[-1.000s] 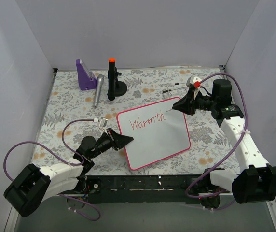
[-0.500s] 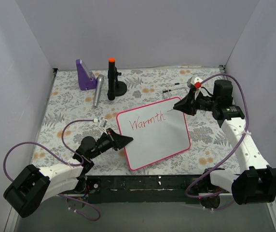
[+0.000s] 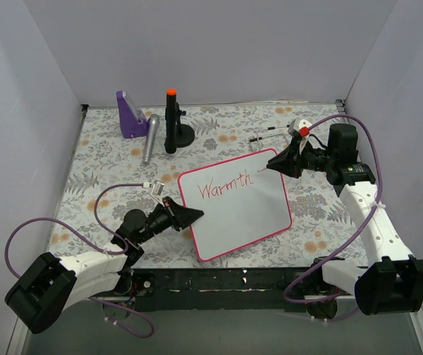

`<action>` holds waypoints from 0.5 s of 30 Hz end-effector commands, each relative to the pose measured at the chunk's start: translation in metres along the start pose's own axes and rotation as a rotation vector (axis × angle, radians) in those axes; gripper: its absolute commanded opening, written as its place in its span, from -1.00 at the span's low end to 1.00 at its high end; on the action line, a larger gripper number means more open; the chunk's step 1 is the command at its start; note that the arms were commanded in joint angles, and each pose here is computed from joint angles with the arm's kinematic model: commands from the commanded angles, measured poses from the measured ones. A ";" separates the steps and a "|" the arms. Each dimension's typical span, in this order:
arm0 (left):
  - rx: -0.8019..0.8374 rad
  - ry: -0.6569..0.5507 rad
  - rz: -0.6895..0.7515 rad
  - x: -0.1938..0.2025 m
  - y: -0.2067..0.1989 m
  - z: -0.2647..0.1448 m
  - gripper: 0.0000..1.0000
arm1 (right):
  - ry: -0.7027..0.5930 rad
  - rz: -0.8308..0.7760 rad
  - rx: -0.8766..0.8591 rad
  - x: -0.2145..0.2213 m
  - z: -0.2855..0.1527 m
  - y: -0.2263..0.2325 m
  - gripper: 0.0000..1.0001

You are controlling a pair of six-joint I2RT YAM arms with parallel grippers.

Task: Write a sentence on the whiteboard
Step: Write on the whiteboard with the whiteboard marker without the cap.

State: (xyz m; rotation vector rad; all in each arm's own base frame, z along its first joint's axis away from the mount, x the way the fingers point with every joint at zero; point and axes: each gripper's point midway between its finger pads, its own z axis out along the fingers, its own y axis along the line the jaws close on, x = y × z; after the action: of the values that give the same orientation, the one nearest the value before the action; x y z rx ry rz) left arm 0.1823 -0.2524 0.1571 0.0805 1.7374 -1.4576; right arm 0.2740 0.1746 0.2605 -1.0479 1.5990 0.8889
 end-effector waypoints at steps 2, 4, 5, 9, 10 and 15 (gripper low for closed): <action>0.121 -0.087 0.060 -0.023 -0.032 0.000 -1.00 | -0.013 -0.029 0.004 -0.005 -0.004 0.002 -0.97; 0.121 -0.087 0.060 -0.023 -0.032 0.000 -1.00 | -0.014 -0.027 0.004 -0.005 -0.004 0.001 -0.97; 0.123 -0.089 0.063 -0.024 -0.033 0.000 -1.00 | -0.014 -0.028 0.004 -0.005 -0.004 0.001 -0.97; 0.121 -0.089 0.061 -0.024 -0.032 0.000 -1.00 | -0.013 -0.025 0.005 -0.004 -0.004 0.001 -0.97; 0.121 -0.089 0.062 -0.023 -0.032 0.000 -1.00 | -0.013 -0.025 0.005 -0.004 -0.004 0.001 -0.97; 0.118 -0.089 0.063 -0.023 -0.031 -0.001 -1.00 | -0.012 -0.024 0.011 -0.003 -0.005 0.000 -0.97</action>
State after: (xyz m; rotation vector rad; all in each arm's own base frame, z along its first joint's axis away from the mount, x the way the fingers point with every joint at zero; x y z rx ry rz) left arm 0.1822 -0.2522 0.1574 0.0808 1.7360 -1.4574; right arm 0.2753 0.1726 0.2605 -1.0415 1.6019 0.8840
